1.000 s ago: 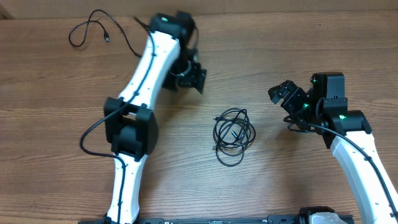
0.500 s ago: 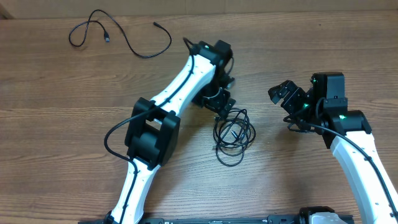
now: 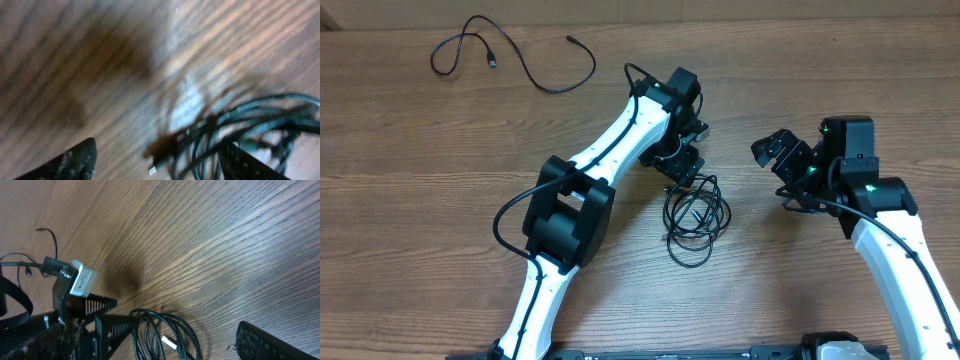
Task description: Untangle cables
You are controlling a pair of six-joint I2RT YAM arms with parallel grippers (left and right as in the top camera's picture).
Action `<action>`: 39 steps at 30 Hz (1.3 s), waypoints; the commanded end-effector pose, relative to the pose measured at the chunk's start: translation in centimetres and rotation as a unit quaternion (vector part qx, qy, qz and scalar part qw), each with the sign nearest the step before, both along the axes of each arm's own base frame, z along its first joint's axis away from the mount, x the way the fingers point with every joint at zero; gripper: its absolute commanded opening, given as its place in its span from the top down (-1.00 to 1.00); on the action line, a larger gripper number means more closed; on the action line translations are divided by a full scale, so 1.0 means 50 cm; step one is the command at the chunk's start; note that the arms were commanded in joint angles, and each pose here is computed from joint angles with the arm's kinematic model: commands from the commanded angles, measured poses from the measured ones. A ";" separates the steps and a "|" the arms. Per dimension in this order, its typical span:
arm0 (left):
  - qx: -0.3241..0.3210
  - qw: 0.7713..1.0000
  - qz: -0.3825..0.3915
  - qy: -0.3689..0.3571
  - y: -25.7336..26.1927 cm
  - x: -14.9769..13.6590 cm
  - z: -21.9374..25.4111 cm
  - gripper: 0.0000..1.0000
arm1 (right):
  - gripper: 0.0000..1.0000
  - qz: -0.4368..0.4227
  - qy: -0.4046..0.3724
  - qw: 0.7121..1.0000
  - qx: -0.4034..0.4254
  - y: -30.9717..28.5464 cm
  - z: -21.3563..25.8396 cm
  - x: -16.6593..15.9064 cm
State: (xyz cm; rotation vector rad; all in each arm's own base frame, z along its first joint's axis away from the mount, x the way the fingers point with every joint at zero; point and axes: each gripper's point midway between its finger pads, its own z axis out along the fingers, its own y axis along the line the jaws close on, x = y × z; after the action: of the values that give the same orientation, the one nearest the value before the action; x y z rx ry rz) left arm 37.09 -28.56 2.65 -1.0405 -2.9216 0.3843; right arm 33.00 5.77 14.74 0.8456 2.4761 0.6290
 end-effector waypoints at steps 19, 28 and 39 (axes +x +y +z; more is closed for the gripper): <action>-0.017 0.998 0.060 -0.004 -0.011 0.014 0.012 0.92 | -1.00 0.001 -0.015 1.000 -0.003 -0.003 0.018 0.008; -0.038 0.983 0.179 -0.011 0.010 0.054 0.200 0.92 | -1.00 0.001 -0.015 1.000 -0.003 -0.002 0.018 0.008; -0.134 0.947 0.277 -0.092 0.074 0.033 0.515 0.92 | -1.00 0.001 -0.015 1.000 -0.003 -0.002 0.018 0.008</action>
State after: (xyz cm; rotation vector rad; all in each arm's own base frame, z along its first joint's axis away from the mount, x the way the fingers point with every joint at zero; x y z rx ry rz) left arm 39.90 -25.41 22.65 -0.3646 -3.2833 0.5989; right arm 33.00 5.77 14.74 0.8454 2.4758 0.6291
